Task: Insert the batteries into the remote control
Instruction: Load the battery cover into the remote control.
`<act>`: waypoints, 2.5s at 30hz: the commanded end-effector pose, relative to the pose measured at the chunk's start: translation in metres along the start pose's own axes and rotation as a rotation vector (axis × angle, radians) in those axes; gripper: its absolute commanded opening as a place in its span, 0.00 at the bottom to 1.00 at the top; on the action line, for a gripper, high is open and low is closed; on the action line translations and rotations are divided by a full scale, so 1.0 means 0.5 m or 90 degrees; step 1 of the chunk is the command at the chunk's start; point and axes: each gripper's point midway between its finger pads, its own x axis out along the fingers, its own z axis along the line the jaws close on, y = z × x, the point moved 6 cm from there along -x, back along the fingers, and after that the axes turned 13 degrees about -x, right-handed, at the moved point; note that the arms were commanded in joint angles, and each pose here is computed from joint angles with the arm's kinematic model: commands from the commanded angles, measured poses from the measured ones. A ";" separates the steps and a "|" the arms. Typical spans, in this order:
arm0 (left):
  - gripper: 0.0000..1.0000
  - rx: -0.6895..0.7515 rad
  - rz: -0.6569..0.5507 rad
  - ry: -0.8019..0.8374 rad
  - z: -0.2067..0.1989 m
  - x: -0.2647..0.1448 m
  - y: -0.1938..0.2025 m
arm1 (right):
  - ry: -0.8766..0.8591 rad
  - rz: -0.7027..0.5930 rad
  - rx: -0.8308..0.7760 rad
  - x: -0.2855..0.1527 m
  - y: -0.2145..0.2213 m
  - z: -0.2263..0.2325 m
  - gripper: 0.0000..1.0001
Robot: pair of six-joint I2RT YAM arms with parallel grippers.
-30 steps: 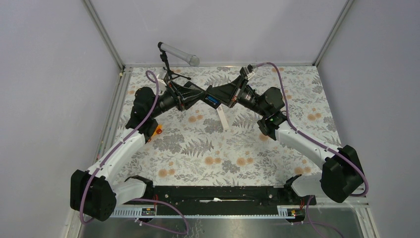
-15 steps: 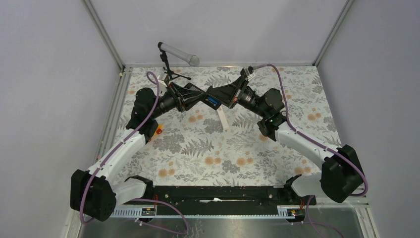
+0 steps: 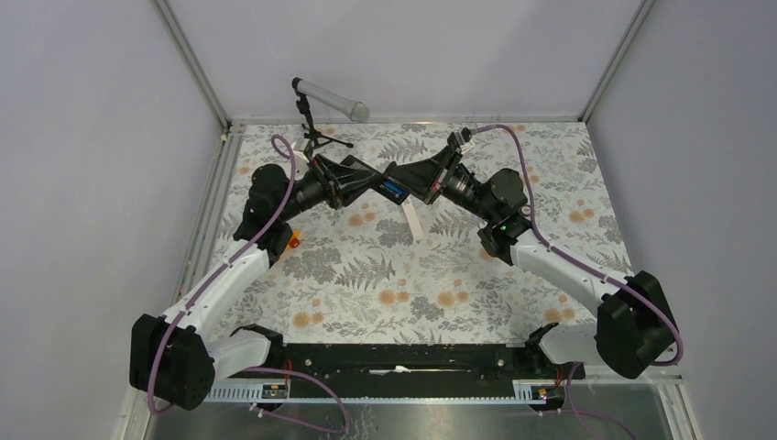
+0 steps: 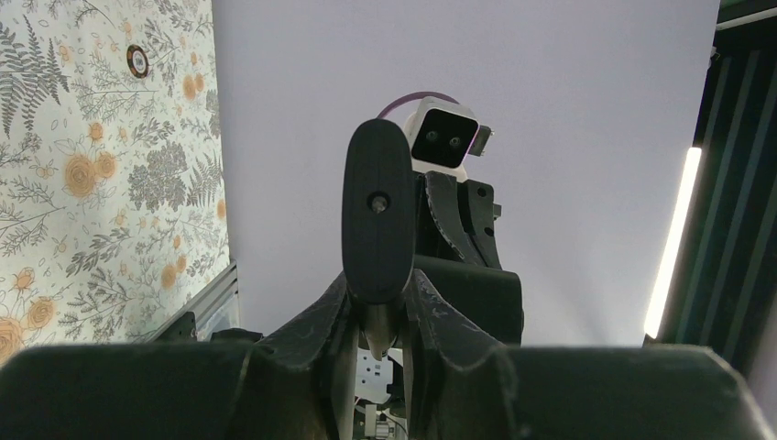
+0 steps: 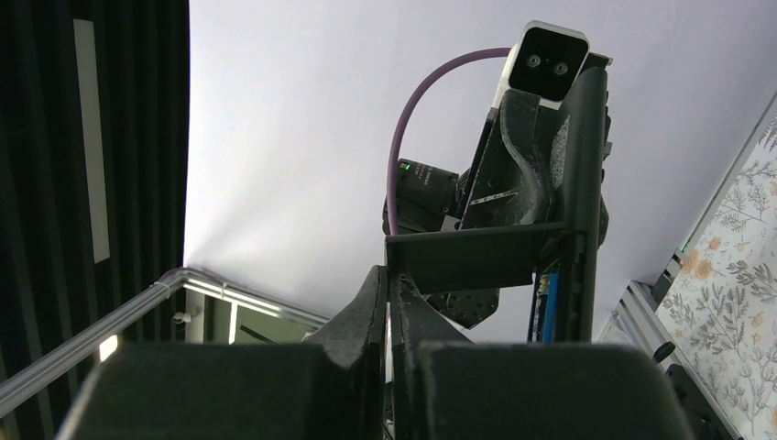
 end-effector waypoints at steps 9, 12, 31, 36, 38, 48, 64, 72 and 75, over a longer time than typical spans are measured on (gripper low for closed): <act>0.00 0.022 -0.009 0.079 -0.059 -0.013 0.016 | 0.042 -0.015 -0.001 -0.020 0.008 -0.010 0.00; 0.00 0.022 -0.005 0.083 -0.062 -0.010 0.015 | 0.044 -0.011 0.001 -0.020 0.010 -0.015 0.00; 0.00 -0.005 0.008 0.134 -0.107 -0.015 0.027 | 0.091 0.011 0.049 -0.017 0.022 -0.059 0.07; 0.00 -0.008 0.003 0.131 -0.101 -0.010 0.021 | 0.108 0.017 0.045 -0.022 0.025 -0.059 0.12; 0.00 -0.009 0.003 0.129 -0.099 -0.008 0.019 | 0.123 0.017 0.047 -0.026 0.026 -0.060 0.15; 0.00 -0.004 0.005 0.125 -0.094 -0.004 0.016 | 0.164 0.015 0.043 -0.033 0.023 -0.056 0.21; 0.00 -0.001 -0.009 0.107 -0.083 -0.012 0.009 | 0.183 -0.040 0.054 -0.064 -0.009 -0.053 0.24; 0.00 -0.002 -0.012 0.099 -0.076 -0.010 0.005 | 0.178 -0.029 0.065 -0.065 -0.008 -0.058 0.26; 0.00 0.002 -0.016 0.095 -0.075 -0.007 0.001 | 0.168 -0.035 0.053 -0.068 -0.009 -0.049 0.30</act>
